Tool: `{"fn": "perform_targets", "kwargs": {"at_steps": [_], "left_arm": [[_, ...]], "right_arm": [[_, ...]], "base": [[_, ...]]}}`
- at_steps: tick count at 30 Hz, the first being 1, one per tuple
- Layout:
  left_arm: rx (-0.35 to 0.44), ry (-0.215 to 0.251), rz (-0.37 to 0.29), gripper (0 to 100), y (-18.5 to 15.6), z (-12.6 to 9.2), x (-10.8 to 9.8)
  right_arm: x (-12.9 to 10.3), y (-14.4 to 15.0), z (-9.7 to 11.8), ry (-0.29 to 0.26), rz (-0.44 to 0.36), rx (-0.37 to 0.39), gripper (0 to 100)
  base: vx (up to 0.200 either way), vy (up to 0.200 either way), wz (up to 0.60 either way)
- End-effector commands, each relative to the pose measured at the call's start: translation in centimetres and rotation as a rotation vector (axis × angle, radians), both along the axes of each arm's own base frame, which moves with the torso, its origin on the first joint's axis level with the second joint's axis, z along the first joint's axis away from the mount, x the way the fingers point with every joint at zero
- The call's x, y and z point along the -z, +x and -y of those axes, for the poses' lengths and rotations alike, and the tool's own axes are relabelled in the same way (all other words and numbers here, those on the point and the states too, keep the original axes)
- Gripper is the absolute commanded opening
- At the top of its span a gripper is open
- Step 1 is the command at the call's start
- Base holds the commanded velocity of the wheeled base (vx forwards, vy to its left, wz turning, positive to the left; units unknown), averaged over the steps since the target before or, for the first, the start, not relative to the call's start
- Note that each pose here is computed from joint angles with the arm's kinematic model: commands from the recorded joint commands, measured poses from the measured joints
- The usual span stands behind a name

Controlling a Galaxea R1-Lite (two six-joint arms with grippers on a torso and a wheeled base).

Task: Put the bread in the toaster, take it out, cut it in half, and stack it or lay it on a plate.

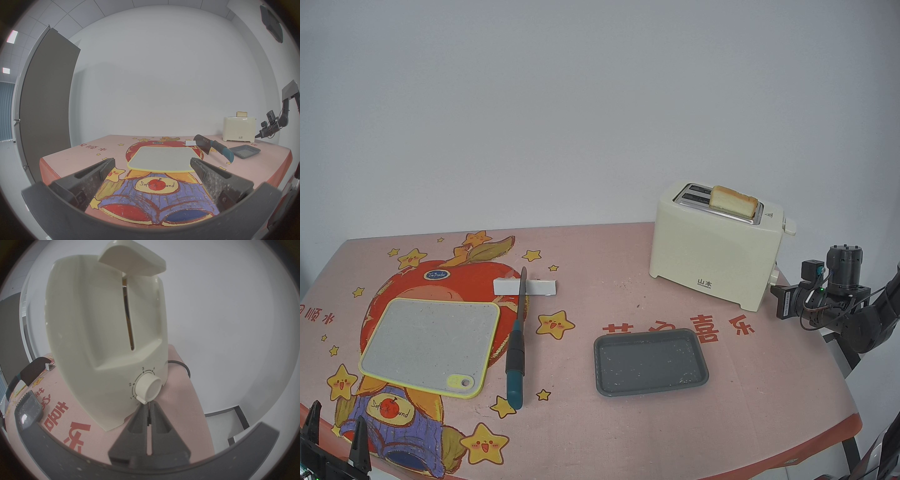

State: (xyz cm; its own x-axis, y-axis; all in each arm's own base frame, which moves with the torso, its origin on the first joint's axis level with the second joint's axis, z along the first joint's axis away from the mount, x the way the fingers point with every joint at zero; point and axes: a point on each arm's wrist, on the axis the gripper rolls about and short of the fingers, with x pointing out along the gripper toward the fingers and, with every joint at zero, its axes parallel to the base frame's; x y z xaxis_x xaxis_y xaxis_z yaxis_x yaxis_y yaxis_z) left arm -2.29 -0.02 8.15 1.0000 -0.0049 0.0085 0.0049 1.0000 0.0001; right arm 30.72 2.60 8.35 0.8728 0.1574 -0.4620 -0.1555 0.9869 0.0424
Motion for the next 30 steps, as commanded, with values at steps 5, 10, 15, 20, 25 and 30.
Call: {"fn": "perform_targets", "kwargs": {"at_steps": [5, 10, 15, 20, 25, 30], "left_arm": [[0.0, 0.0, -0.01, 100, 0.08, 0.0, 0.5], [0.0, 0.0, -0.01, 100, 0.08, 0.0, 0.5], [0.0, 0.0, -0.012, 100, 0.08, 0.0, 0.51], [0.0, 0.0, -0.01, 100, 0.08, 0.0, 0.5], [0.0, 0.0, -0.01, 100, 0.08, 0.0, 0.5], [0.0, 0.0, -0.01, 100, 0.08, 0.0, 0.5]], "right_arm": [[-0.32, -0.11, -0.01, 0.0, 0.012, -0.002, 0], [-0.38, -0.18, -0.09, 0.001, 0.013, -0.005, 0], [-0.38, -0.18, -0.14, 0.001, 0.013, -0.007, 0], [-0.05, -0.09, -0.15, -0.001, 0.002, -0.005, 0], [0.03, 0.01, -0.11, -0.001, 0.001, -0.004, 0], [-0.33, -0.17, -0.19, 0.0, 0.012, -0.007, 0]], "base": [[0.0, 0.0, 0.0], [0.0, 0.0, 0.0], [0.0, 0.0, 0.0], [0.0, 0.0, 0.0], [0.0, 0.0, 0.0], [0.0, 0.0, 0.0]]}}
